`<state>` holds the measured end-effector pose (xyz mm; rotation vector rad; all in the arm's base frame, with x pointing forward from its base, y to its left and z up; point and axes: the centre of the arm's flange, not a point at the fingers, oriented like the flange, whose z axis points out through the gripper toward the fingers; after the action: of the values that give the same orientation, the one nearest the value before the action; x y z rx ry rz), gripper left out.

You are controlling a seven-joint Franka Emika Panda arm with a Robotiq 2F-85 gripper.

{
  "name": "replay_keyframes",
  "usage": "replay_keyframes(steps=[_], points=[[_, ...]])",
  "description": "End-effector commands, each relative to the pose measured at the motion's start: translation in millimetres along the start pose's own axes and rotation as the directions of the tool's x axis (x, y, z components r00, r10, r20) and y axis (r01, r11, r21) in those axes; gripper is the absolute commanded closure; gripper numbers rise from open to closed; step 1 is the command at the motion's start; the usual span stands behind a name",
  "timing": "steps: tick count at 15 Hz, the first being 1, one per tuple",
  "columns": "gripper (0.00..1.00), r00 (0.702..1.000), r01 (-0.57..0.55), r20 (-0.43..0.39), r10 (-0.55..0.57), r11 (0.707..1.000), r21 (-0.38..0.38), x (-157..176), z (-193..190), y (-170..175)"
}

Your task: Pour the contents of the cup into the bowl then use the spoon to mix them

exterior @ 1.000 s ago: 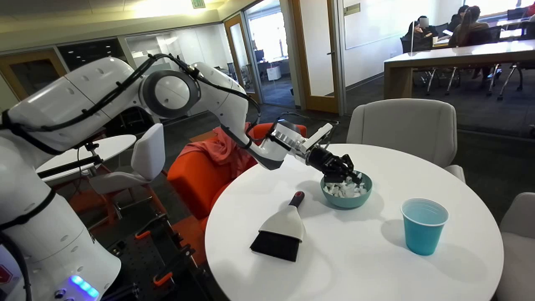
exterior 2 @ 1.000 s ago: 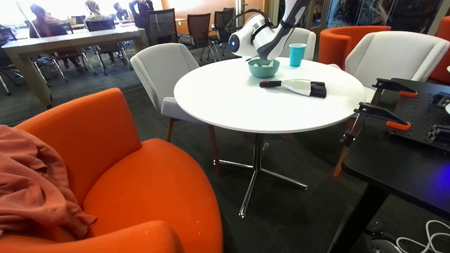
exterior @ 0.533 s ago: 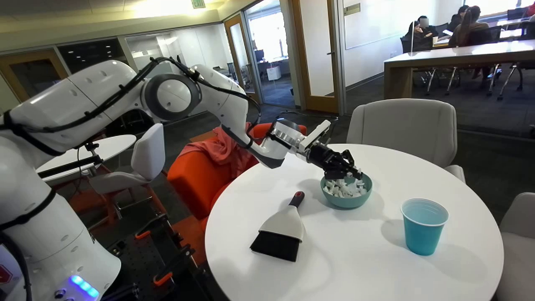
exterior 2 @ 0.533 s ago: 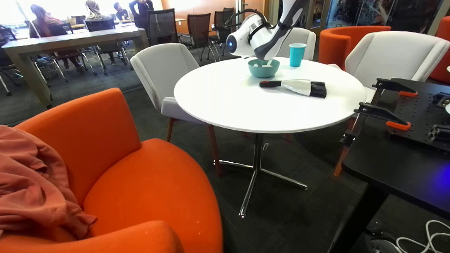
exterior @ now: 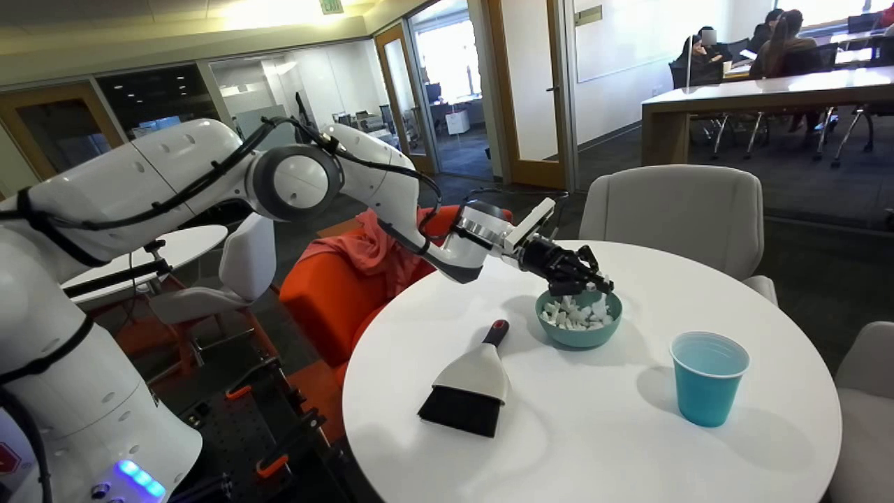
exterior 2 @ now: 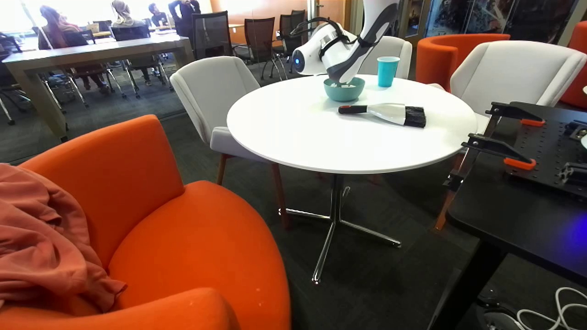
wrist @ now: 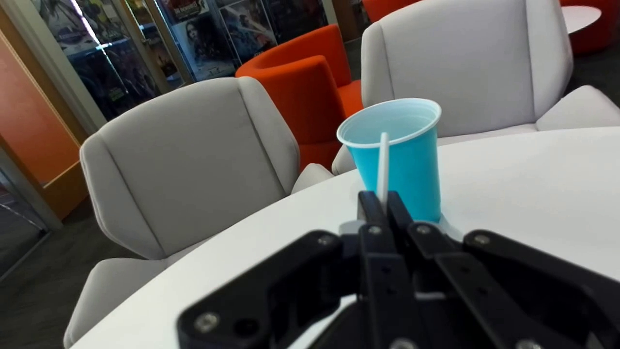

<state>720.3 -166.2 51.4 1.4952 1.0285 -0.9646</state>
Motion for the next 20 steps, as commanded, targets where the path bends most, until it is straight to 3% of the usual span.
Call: replay_keyframes(steps=[1, 6, 13, 20], points=[[0.96, 0.999, 0.035, -0.031, -0.034, 0.999, 0.012, 16.7, -5.8, 23.6], [0.96, 0.983, 0.113, -0.149, -0.109, 0.993, 0.017, 24.9, -15.7, 28.6], [0.96, 0.921, 0.193, -0.342, -0.188, 0.981, -0.021, 26.2, -30.5, 33.6], [0.96, 0.852, 0.331, -0.413, -0.323, 0.942, -0.054, 6.3, -37.4, 27.7]])
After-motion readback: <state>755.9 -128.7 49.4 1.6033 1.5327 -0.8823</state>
